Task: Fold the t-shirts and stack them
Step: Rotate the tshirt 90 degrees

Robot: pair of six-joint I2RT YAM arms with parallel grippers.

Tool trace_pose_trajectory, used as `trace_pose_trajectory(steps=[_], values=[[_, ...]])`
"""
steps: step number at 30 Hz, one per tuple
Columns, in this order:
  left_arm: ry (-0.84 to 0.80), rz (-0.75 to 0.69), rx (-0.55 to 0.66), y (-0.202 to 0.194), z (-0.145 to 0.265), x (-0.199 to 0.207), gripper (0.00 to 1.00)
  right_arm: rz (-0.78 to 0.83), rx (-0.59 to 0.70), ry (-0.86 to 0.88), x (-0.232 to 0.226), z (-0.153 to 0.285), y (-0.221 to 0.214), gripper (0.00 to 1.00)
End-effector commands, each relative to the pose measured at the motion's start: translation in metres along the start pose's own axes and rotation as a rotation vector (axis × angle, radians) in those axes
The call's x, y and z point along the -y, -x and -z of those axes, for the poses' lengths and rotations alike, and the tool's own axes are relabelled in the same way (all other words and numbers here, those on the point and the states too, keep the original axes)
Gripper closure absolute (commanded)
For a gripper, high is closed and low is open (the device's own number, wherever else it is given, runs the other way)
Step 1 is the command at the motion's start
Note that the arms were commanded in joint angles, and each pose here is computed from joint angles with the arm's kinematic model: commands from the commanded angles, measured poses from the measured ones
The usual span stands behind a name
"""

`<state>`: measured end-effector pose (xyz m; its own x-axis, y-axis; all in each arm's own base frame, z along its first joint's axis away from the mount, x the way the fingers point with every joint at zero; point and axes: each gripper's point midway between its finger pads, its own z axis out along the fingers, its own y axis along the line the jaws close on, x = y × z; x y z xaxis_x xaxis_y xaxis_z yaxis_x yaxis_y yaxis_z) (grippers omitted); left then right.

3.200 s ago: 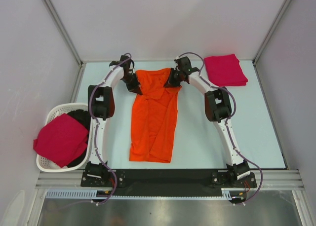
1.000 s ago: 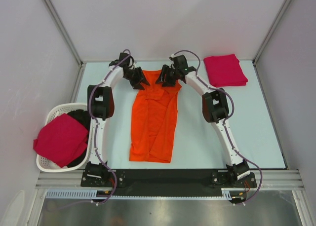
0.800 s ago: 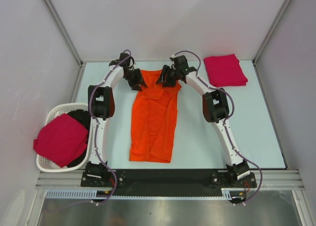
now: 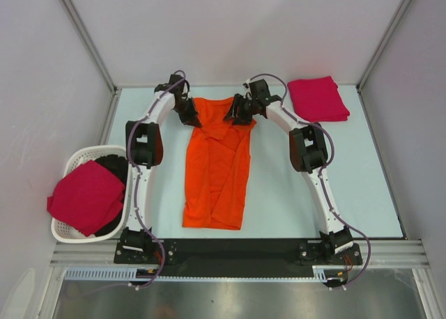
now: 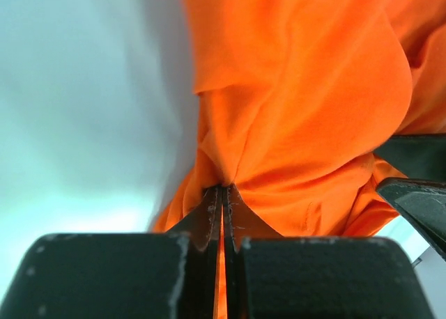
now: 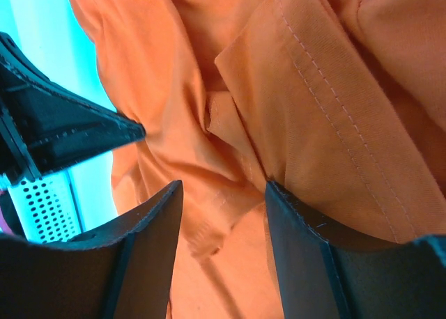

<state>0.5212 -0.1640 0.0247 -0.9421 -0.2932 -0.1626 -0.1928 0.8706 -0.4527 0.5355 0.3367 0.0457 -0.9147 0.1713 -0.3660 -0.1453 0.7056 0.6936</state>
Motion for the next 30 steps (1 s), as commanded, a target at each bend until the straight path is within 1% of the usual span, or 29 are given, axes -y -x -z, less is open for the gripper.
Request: trace_pose_trajectory(steps=[1,8,12,13,14,15,18,19,20,22,23,24,27,28,30], values=[[-0.015,-0.008,0.134,0.040,0.050,-0.002,1.00,0.042,0.042,0.072,-0.038,0.021,0.015,0.44],[-0.013,-0.010,0.177,0.049,0.072,-0.004,1.00,0.040,0.031,0.081,-0.039,0.017,0.013,0.44],[0.013,-0.002,0.163,0.046,0.068,-0.012,1.00,0.036,0.024,0.081,-0.038,0.015,0.010,0.45],[0.014,0.000,0.142,0.040,0.061,-0.015,1.00,0.033,0.025,0.080,-0.038,0.015,0.011,0.45],[0.003,0.007,0.127,0.037,0.057,-0.016,0.83,0.036,0.025,0.081,-0.039,0.014,0.010,0.45],[-0.013,0.010,0.114,0.035,0.055,-0.014,0.61,0.033,0.022,0.086,-0.040,0.014,0.009,0.45],[-0.011,0.008,0.103,0.029,0.055,-0.015,0.43,0.033,0.028,0.088,-0.041,0.016,0.012,0.45],[-0.036,0.007,0.099,0.029,0.058,-0.011,0.35,0.035,0.031,0.092,-0.043,0.017,0.013,0.45],[-0.058,0.003,0.117,0.032,0.066,-0.004,0.24,0.036,0.037,0.093,-0.045,0.019,0.016,0.45],[-0.119,-0.002,0.138,0.036,0.078,0.014,0.17,0.042,0.052,0.103,-0.049,0.025,0.022,0.45],[-0.170,-0.014,0.151,0.039,0.085,0.027,0.16,0.042,0.055,0.100,-0.050,0.029,0.025,0.45],[-0.206,-0.026,0.171,0.041,0.098,0.038,0.16,0.047,0.067,0.102,-0.053,0.033,0.029,0.44],[-0.275,-0.047,0.188,0.040,0.114,0.061,0.15,0.074,0.116,0.088,-0.059,0.054,0.045,0.44],[-0.277,-0.053,0.192,0.039,0.116,0.064,0.15,0.096,0.146,0.088,-0.064,0.069,0.055,0.44],[-0.293,-0.068,0.174,0.031,0.116,0.073,0.16,0.106,0.174,0.079,-0.066,0.080,0.062,0.44]])
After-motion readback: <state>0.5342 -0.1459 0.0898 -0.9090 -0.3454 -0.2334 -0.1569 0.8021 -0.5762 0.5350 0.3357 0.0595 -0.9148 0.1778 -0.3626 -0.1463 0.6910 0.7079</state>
